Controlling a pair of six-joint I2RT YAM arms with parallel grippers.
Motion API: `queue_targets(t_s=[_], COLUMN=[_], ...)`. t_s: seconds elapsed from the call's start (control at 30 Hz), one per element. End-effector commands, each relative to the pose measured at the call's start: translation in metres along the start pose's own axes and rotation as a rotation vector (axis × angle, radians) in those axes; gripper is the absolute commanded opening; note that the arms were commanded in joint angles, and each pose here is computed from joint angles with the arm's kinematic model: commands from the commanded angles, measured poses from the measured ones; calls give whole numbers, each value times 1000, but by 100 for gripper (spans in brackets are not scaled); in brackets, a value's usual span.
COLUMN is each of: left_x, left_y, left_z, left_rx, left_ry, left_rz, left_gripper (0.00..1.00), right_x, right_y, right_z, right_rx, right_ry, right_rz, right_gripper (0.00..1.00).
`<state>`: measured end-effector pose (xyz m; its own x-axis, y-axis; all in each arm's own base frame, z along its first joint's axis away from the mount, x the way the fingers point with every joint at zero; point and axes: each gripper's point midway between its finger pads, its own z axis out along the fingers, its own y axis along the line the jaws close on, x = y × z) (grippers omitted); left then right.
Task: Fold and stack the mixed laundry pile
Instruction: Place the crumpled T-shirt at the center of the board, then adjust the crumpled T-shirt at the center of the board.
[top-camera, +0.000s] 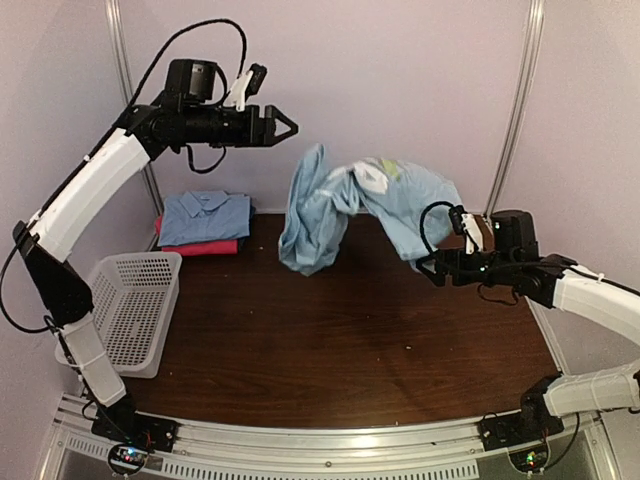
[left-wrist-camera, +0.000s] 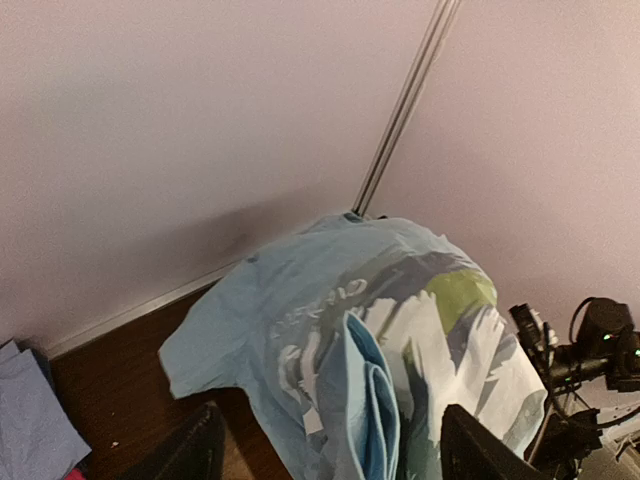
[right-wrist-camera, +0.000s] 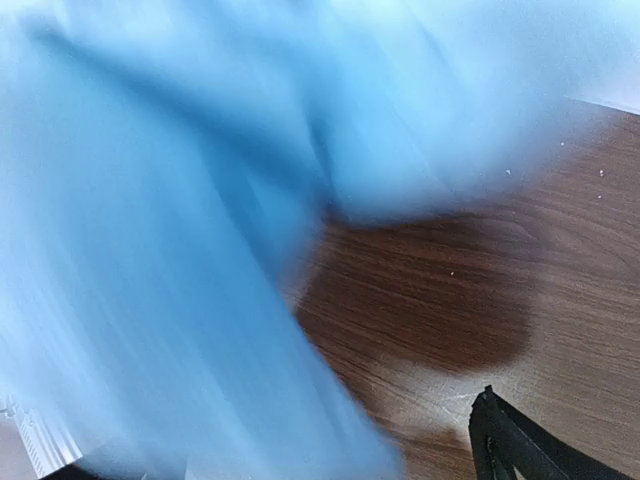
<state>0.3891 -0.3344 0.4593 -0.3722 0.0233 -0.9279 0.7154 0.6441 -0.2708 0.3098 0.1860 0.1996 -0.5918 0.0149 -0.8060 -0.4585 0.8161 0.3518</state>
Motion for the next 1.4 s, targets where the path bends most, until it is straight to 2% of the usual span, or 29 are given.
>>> queue_targets(t_s=[0.0,0.03,0.1,0.17,0.27,0.5,0.7,0.93,1.0,1.07,1.13,1.23,1.37], left_x=[59,74,102,128,173,288,346,392,412,416,411,400,376], left_y=[115,117,112,94,70,45,41,85,104,130,158,207,255], left_z=[-27,-29,-26,-17,2,53,84,91,89,82,71,54,42], left_rx=[-242,-247,-213,-138,-125,-36,-92,-307,-387,-476,-535,-622,-695], left_ry=[61,67,112,153,248,493,644,781,850,865,834,773,703], left_rz=[-199,-183,-156,-106,6,-9,61,63,65,35,-37,-149,-224], left_gripper=[88,96,98,96,95,85,83,86,80,71,49,28,22], right_x=[-2,0,7,15,26,70,102,102,100,94,85,72,55], right_y=[-4,-6,-8,-11,-15,-23,-43,-67,-69,-73,-76,-84,-95], right_z=[-11,-10,-8,-5,1,10,15,23,24,22,15,6,-6], right_rx=[12,14,16,21,28,31,127,247,254,268,276,290,310], right_ry=[-12,-6,13,38,81,204,286,305,304,285,253,206,144], right_rz=[-1,1,3,8,22,107,173,219,227,236,244,263,289], right_gripper=[98,98,98,96,93,87,85,88,89,89,90,91,91])
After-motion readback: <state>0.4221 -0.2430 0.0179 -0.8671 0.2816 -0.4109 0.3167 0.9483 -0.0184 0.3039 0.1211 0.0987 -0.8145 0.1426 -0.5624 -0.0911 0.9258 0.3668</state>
